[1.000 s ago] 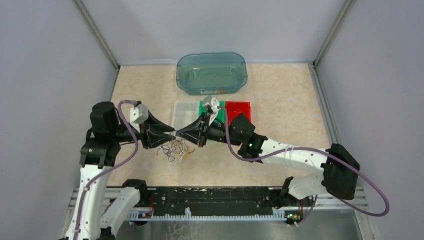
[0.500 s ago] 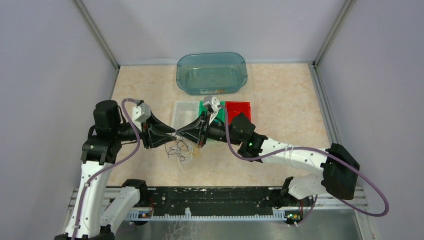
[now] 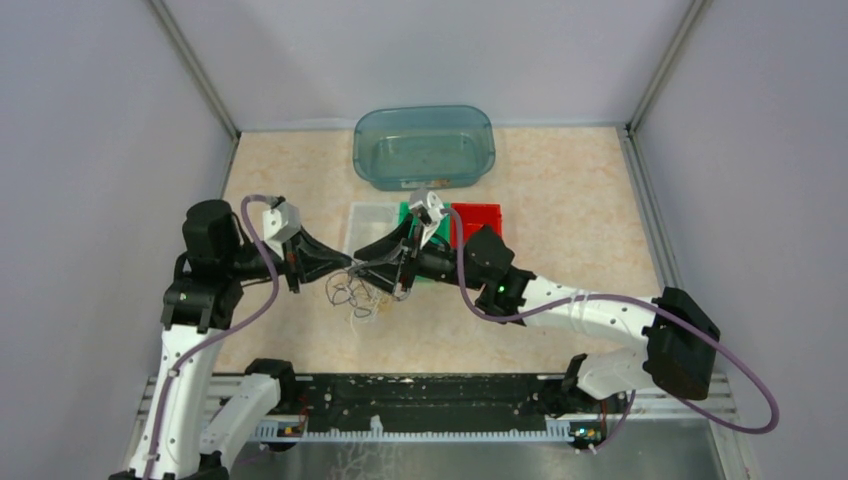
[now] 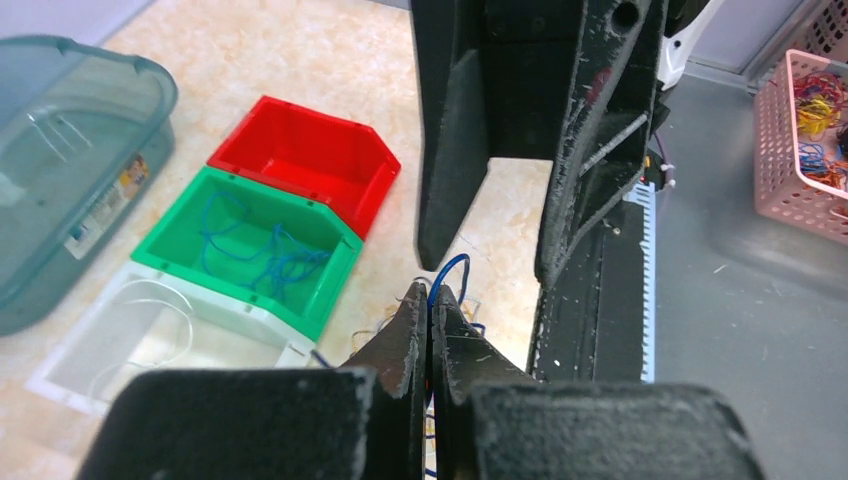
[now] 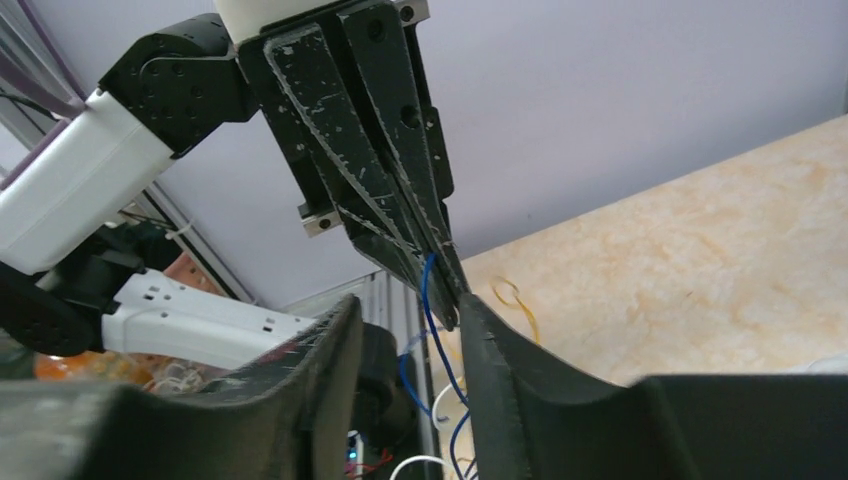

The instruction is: Untangle the cables

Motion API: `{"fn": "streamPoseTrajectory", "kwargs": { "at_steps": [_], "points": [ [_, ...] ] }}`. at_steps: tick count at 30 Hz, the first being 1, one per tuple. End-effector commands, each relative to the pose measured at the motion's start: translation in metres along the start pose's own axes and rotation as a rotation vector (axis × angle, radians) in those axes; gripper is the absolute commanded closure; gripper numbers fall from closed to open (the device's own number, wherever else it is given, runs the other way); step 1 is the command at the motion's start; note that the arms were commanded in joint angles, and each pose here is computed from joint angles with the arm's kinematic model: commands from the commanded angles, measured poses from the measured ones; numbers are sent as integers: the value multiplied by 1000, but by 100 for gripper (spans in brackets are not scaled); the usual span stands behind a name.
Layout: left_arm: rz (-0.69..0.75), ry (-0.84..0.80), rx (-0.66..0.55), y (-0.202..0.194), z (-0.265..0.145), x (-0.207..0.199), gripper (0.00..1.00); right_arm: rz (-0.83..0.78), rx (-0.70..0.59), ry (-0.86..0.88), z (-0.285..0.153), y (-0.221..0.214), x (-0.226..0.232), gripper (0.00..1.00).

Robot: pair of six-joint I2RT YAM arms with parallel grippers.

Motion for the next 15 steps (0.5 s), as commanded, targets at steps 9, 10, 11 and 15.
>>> {"fn": "streamPoseTrajectory", "kwargs": {
  "at_steps": [9,10,11,15],
  "points": [
    [67,30,-96,43,-5,-1,100,-23,-64,132,-6,7,17,33],
    [60,29,-100,45,-5,-1,100,-28,-69,136,-5,7,16,33],
    [55,26,-104,46,-5,-2,100,-30,-71,142,-2,9,16,33],
    [34,28,-105,47,-4,-1,100,-2,-52,198,15,7,20,37]
  ]
}}
Point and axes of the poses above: each gripper's point midway between its finger pads, its own z axis out along the fingers, its own x axis along the line the jaws close on, y = z × x, the point moved 2 cm from there along -z, back along the fingers, and after that the axes turned 13 degrees about z, right-handed, at the moved point
